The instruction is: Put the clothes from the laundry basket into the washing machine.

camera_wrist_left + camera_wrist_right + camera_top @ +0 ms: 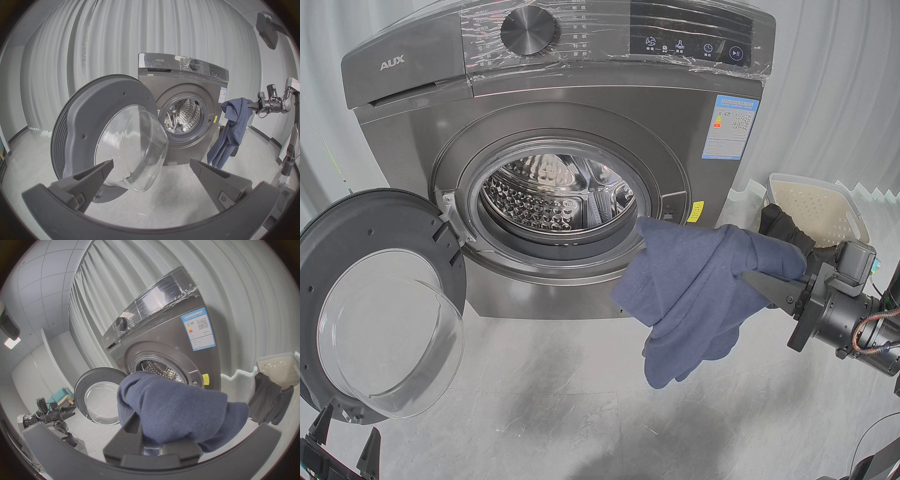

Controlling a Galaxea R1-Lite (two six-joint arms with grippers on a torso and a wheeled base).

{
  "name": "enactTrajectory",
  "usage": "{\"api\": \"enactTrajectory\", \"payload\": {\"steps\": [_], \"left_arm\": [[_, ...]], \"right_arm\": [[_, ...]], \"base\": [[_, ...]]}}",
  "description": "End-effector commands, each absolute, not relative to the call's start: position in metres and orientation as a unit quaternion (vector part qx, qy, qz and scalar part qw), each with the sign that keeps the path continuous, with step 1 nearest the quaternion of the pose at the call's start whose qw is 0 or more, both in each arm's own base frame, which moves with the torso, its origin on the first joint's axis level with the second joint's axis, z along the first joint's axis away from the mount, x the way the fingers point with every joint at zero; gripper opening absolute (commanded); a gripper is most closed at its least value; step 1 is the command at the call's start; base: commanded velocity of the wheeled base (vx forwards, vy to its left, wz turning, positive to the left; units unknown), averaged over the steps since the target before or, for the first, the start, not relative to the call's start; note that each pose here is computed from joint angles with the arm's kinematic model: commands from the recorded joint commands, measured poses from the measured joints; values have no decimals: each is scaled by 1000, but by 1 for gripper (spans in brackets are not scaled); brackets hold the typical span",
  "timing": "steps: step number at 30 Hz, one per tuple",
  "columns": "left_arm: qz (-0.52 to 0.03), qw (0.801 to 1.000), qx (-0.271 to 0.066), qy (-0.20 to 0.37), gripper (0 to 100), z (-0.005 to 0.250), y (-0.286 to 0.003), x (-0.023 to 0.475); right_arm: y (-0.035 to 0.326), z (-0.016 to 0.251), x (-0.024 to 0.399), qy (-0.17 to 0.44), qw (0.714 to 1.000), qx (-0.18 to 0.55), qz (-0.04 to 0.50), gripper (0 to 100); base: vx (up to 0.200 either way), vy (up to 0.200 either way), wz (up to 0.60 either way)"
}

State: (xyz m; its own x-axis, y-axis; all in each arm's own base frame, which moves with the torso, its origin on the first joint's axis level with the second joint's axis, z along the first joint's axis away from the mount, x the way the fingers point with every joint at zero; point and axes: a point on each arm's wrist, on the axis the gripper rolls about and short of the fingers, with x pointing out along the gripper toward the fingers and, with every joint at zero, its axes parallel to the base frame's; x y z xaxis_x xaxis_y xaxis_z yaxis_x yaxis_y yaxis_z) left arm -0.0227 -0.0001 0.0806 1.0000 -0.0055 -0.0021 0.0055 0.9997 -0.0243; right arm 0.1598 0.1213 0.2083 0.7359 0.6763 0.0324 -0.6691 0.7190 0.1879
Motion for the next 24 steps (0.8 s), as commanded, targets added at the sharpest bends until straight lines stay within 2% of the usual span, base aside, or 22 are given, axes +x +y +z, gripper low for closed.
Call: {"api": "enactTrajectory", "payload": {"steps": [1, 24], "left_arm": [[-2, 1000, -12, 1, 100, 76, 0, -23], [-3, 1000, -12, 0, 100, 76, 0, -23]], "right_arm": [[123, 209, 159, 19, 924, 95, 370, 0], [119, 213, 155, 11, 918, 99, 383, 0]], "base": [[0, 0, 0], [0, 0, 0]]}}
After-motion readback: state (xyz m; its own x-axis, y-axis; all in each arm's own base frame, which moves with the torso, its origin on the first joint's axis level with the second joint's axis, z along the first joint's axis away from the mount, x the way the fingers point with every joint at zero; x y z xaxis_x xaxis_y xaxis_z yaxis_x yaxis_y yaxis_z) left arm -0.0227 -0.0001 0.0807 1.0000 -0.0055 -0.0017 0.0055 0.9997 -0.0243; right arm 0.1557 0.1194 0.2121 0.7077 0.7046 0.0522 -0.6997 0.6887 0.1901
